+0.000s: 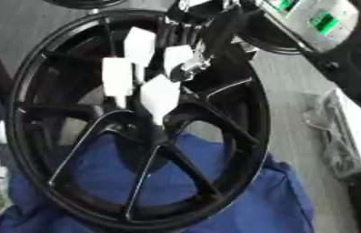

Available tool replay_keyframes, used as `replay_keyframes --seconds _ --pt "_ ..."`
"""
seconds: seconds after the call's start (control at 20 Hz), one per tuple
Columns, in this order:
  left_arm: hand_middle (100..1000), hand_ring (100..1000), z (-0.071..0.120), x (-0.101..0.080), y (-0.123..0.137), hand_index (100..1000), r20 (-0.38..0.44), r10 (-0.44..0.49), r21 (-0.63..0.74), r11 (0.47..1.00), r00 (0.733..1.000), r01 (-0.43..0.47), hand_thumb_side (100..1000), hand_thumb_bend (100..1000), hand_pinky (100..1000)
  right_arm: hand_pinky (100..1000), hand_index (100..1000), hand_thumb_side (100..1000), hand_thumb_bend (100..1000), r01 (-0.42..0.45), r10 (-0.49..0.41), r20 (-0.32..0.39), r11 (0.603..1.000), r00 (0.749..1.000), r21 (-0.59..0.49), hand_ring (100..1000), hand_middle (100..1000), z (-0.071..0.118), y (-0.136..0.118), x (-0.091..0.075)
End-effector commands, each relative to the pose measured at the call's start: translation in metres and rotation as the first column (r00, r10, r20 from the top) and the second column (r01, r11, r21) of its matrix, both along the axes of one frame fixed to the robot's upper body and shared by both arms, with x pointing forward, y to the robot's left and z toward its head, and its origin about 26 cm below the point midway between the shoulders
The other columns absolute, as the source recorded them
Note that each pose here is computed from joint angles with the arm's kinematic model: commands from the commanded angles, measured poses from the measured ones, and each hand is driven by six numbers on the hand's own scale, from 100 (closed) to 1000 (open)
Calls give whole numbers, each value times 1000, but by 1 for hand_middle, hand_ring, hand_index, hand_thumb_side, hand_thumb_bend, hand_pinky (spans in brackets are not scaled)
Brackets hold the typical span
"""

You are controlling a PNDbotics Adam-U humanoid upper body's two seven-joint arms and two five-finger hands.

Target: Pull the pin out of the wheel hub.

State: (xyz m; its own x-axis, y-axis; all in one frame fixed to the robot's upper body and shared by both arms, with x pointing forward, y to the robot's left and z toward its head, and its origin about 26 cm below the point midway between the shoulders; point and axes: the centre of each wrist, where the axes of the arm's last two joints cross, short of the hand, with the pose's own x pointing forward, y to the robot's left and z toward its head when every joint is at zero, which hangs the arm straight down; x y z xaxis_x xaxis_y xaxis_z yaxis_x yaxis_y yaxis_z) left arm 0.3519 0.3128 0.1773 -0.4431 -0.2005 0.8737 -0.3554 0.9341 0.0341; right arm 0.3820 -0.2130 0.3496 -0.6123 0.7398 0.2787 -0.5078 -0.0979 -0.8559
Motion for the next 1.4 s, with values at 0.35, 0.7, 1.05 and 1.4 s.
replay_keyframes --seconds 0.35,0.7,1.05,1.4 --pt "609 728 12 -1 3 685 30 -5 30 1000 1000 5 851 113 677 798 791 247 409 39 -39 26 999 999 5 727 701 12 -8 1" --pt "609 730 12 -1 3 685 29 -7 31 999 1000 6 851 112 677 796 787 119 363 33 -34 27 999 999 3 722 695 10 -9 4" --pt "609 732 12 -1 3 684 25 -13 35 999 1000 12 851 111 677 787 775 125 359 32 -32 16 999 999 12 706 682 9 -8 7" --pt "609 734 11 0 1 684 18 -23 40 999 1000 22 853 112 678 780 763 115 349 33 -33 0 999 999 15 694 666 6 -4 11"
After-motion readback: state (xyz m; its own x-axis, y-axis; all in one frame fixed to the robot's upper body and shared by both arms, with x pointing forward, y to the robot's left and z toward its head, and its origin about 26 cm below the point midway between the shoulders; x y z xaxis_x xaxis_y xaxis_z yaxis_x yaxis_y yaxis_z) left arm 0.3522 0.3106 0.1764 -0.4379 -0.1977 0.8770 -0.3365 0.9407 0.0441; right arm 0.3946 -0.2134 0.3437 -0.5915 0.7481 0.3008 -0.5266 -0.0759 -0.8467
